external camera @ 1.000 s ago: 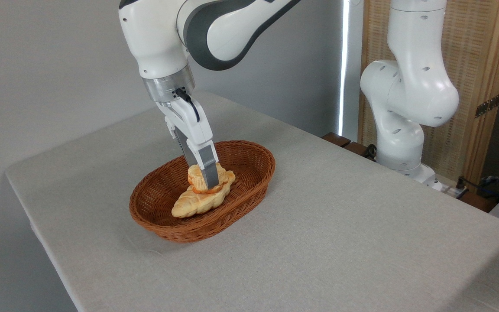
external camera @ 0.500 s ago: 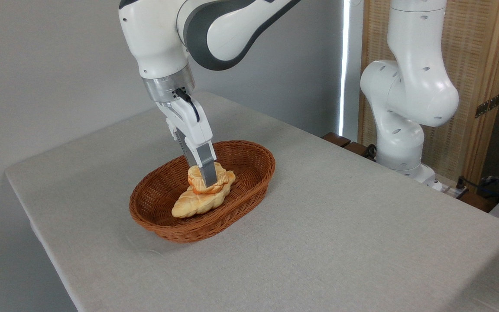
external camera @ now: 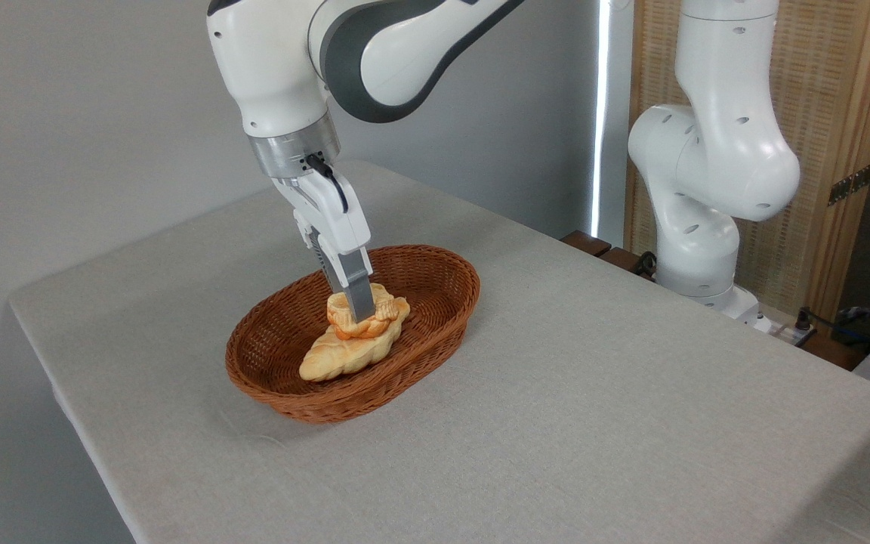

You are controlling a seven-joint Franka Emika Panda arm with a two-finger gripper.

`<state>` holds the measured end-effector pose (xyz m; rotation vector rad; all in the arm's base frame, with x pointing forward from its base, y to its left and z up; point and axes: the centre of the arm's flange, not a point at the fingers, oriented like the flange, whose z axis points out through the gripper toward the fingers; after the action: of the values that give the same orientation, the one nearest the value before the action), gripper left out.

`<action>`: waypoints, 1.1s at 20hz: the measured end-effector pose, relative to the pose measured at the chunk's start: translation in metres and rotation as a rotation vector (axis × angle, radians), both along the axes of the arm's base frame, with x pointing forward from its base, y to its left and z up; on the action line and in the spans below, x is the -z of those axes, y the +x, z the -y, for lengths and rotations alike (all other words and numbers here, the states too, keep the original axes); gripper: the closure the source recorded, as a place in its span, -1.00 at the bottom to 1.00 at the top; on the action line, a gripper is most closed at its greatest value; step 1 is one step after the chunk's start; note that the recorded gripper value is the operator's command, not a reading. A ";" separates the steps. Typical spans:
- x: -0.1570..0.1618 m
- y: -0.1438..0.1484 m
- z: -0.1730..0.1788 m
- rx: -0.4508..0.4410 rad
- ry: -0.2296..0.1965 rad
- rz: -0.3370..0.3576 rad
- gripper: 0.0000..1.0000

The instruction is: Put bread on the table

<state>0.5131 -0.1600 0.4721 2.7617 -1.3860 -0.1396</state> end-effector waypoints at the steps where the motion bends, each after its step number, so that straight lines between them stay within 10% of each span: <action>1: 0.000 0.000 0.000 0.000 0.000 0.000 0.30; 13: -0.029 0.007 -0.019 -0.009 -0.007 0.033 0.27; 22: -0.071 0.027 -0.122 0.242 -0.048 0.073 0.18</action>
<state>0.5406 -0.0376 0.5428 2.5755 -1.7146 -0.0136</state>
